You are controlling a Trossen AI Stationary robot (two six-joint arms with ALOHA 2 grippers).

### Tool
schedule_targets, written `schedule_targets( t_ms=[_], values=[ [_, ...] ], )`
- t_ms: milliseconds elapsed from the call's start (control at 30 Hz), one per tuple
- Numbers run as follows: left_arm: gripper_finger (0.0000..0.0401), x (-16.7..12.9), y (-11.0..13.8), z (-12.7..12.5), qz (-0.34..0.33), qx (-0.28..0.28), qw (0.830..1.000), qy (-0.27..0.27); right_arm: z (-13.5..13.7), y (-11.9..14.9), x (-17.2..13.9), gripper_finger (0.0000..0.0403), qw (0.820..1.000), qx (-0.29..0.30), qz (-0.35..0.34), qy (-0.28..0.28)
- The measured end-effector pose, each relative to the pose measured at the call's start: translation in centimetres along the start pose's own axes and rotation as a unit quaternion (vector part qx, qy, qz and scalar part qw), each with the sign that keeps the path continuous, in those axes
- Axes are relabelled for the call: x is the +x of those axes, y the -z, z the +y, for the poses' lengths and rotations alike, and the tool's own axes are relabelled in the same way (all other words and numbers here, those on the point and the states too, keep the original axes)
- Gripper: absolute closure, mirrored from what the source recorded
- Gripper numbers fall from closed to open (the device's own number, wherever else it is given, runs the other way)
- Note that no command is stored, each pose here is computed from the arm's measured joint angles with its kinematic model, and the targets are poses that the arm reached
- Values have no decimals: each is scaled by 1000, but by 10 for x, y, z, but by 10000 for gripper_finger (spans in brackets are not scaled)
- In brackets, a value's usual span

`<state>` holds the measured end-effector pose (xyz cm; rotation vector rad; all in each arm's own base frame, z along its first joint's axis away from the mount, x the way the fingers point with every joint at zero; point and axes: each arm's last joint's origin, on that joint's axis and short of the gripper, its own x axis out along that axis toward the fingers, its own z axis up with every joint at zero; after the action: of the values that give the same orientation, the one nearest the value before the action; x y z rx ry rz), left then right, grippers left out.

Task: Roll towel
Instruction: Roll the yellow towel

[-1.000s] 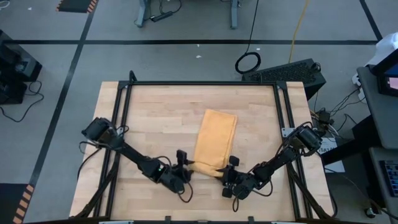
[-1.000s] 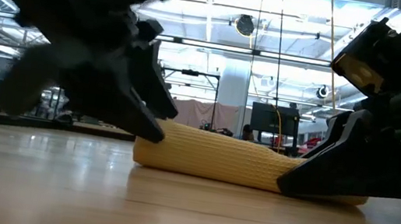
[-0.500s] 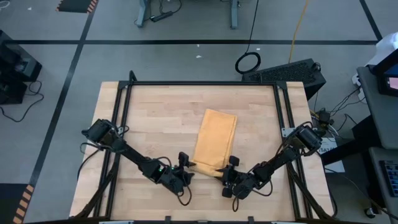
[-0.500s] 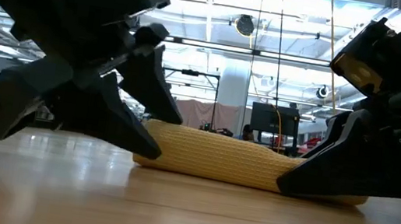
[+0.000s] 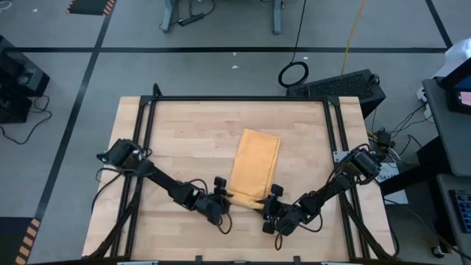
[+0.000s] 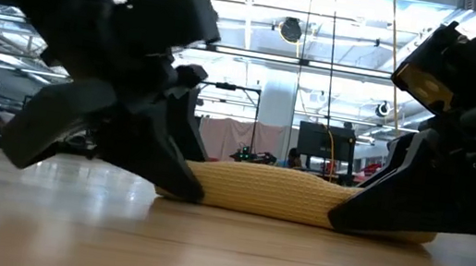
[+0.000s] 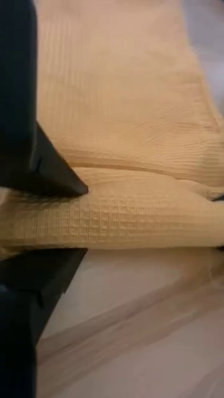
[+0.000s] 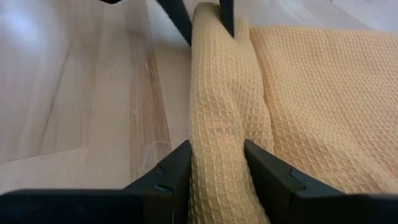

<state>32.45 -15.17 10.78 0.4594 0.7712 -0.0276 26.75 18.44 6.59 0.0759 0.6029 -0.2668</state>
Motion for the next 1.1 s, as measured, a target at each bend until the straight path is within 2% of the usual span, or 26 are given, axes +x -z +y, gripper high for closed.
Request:
schedule_targets(
  t_ms=[233, 333, 467, 600, 767, 933, 1100],
  values=[
    [379, 10, 0, 18, -2, -84, 995, 62, 0, -3, -2, 279, 1000, -27, -5, -3],
    [381, 13, -1, 26, -1, -124, 987, 98, 1, -8, -7, 275, 999, -48, -6, -10],
    [377, 17, 0, 35, 3, -170, 972, 165, 2, -14, -16, 245, 997, -81, -8, -19],
    [377, 20, 0, 43, 7, -213, 944, 251, 5, -20, -30, 201, 993, -109, -8, -31],
    [376, 22, 2, 48, 20, -258, 911, 322, 16, -19, -52, 157, 985, -161, -22, -57],
    [376, 22, 4, 52, 42, -302, 878, 370, 26, -11, -66, 136, 978, -193, -37, -70],
    [375, 24, 5, 57, 51, -330, 863, 379, 36, -9, -65, 131, 973, -200, -80, -80]
  ],
)
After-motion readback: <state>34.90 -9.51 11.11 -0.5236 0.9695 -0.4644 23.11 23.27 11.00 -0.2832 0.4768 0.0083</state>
